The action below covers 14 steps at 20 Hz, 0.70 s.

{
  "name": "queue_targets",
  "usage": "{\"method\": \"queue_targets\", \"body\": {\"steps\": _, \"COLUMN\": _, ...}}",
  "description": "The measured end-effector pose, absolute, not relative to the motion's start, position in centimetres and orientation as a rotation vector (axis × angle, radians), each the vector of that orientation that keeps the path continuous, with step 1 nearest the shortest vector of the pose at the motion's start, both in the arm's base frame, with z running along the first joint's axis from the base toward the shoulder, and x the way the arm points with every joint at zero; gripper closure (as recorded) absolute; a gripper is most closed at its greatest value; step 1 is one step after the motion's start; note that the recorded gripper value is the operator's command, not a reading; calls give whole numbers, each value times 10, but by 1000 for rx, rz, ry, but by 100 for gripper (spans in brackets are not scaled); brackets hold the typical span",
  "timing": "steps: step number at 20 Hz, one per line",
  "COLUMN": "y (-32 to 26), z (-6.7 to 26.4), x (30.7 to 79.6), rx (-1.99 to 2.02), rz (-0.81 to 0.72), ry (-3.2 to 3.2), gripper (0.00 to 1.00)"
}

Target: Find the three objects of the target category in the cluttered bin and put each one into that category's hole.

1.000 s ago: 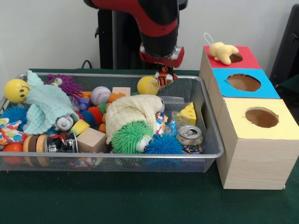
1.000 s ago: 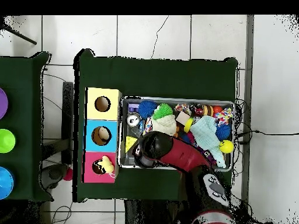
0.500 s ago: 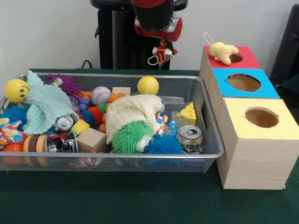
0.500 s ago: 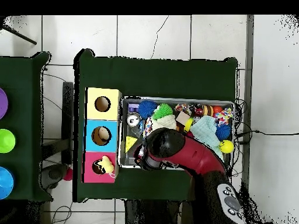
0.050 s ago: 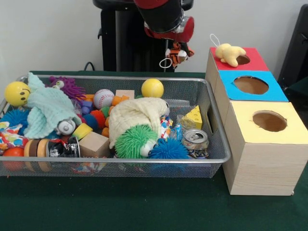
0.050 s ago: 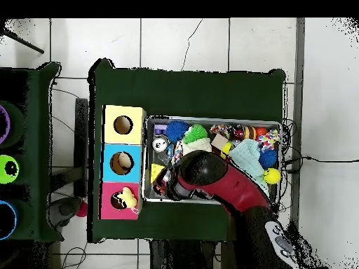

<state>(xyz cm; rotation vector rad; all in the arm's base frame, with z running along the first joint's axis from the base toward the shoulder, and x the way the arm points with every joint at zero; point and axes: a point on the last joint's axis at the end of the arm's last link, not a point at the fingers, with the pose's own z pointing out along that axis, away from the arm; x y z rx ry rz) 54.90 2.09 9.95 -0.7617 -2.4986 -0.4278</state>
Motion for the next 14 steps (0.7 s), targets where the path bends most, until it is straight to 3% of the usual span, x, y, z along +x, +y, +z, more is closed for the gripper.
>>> {"method": "queue_targets", "body": {"steps": 14, "y": 73, "z": 80, "x": 541, "rx": -778, "rz": -542, "ry": -2433, "gripper": 100}}
